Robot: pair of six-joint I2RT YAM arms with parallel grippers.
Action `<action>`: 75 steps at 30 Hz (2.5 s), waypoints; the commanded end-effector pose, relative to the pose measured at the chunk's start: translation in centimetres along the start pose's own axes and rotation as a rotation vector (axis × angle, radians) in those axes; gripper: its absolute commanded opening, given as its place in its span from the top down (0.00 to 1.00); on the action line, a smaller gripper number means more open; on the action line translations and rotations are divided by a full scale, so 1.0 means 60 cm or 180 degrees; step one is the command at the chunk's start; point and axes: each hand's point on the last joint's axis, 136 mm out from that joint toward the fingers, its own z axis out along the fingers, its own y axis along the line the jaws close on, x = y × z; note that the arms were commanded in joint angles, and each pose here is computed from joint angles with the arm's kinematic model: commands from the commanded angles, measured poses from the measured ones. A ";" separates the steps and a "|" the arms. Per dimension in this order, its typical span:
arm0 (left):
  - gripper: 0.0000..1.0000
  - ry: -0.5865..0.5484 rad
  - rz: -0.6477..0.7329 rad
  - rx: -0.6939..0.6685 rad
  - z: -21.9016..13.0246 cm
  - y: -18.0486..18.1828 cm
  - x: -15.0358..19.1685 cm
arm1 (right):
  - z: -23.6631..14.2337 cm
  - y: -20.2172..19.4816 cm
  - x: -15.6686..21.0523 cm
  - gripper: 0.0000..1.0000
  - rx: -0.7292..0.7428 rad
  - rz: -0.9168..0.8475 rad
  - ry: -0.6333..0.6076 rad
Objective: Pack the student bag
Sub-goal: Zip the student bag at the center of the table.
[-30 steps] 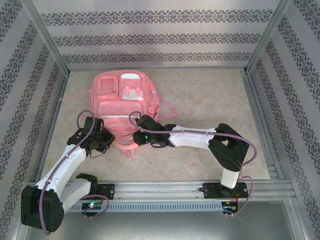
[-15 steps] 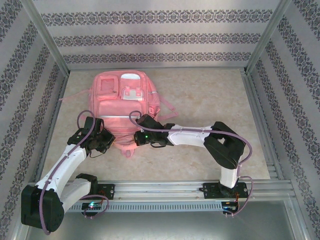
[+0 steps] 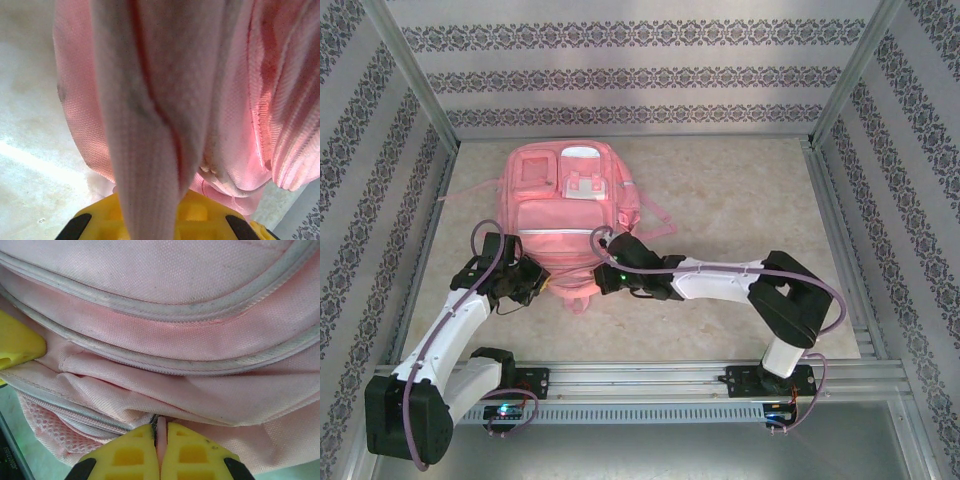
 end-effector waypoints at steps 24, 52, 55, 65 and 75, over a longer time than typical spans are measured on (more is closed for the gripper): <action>1.00 -0.0236 0.0122 -0.0143 -0.037 0.015 -0.029 | -0.050 -0.183 -0.019 1.00 0.0296 -0.0100 -0.0710; 0.99 -0.0058 0.1021 -0.0628 -0.043 -0.023 -0.057 | -0.112 -0.191 -0.034 1.00 0.0223 -0.0634 -0.0938; 0.94 -0.0180 0.1085 -0.0695 -0.041 -0.037 -0.076 | -0.118 -0.151 -0.013 1.00 0.0146 -0.0899 -0.0944; 0.57 -0.0199 0.1379 -0.0809 -0.039 -0.060 -0.071 | -0.112 -0.078 0.031 1.00 -0.0018 -0.0947 -0.0923; 0.47 -0.0145 0.2835 -0.0869 -0.036 -0.126 0.043 | -0.100 -0.047 0.020 1.00 -0.0165 -0.0900 -0.0956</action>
